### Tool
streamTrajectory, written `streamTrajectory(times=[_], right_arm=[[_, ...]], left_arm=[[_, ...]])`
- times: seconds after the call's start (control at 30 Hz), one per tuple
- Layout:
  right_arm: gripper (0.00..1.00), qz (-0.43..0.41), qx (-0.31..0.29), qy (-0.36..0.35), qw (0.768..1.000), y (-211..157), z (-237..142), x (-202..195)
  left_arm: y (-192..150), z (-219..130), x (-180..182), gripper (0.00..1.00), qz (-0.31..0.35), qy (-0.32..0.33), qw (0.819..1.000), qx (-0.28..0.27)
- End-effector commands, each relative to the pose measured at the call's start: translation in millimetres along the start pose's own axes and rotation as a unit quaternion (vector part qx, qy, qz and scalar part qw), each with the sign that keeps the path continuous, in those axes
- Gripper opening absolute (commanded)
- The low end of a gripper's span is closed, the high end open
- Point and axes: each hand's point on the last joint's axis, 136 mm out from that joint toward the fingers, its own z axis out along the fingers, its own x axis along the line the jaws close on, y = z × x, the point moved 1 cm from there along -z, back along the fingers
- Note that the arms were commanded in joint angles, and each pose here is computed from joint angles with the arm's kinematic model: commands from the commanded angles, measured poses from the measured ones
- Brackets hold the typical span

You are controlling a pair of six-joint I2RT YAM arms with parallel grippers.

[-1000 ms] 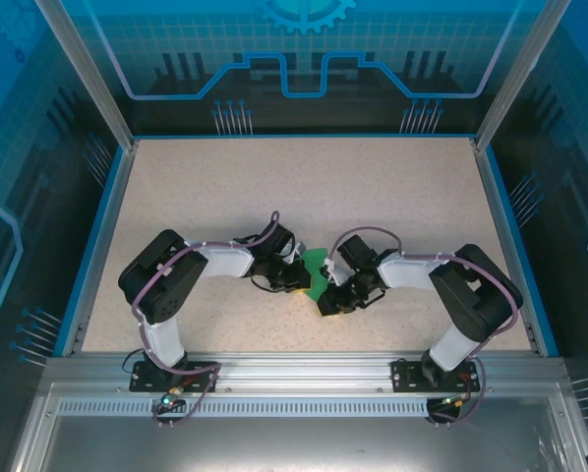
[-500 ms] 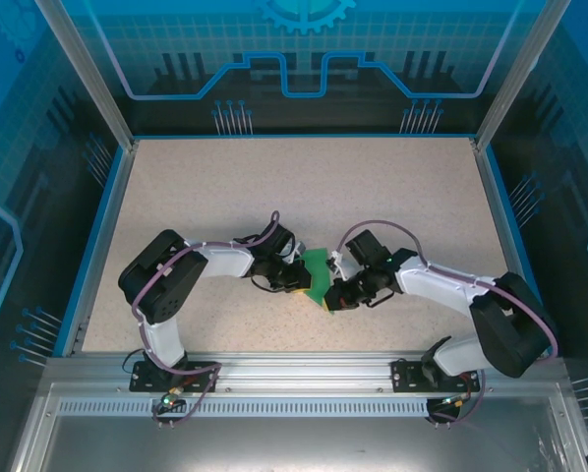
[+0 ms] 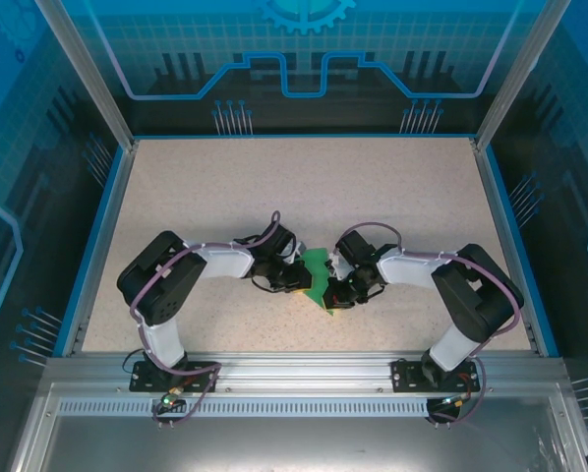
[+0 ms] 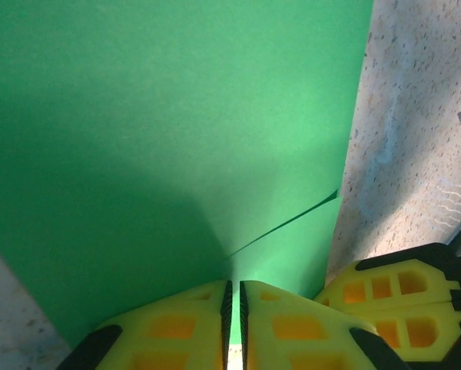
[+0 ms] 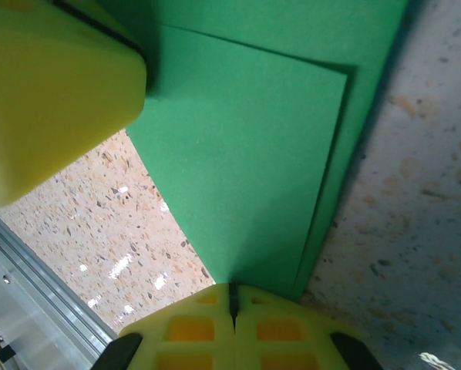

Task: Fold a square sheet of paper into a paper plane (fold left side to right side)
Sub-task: Third fold the triangle at the center of the table.

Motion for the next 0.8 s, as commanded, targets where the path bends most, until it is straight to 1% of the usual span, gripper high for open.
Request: streamTrajectory(times=[0.0, 0.17, 0.33, 0.63, 0.77], right_arm=[[0.0, 0.043, 0.013, -0.072, 0.996, -15, 13, -40], [0.0, 0.042, 0.016, -0.081, 0.996, -20, 14, -46], [0.0, 0.039, 0.017, -0.078, 0.996, -18, 15, -44], [0.0, 0.037, 0.02, -0.081, 0.996, -19, 15, -46], [0.0, 0.037, 0.02, -0.082, 0.996, -19, 15, -46]], left_arm=[[-15, -6, 9, 0.16, 0.002, 0.041, 0.999, 0.004], [-25, -11, -8, 0.14, 0.014, 0.026, 1.0, 0.001], [-37, -1, -20, 0.11, 0.025, 0.011, 1.0, 0.012], [-40, 18, -26, 0.1, 0.034, 0.006, 0.999, 0.025], [-40, 25, -22, 0.1, 0.032, 0.011, 0.999, 0.03]])
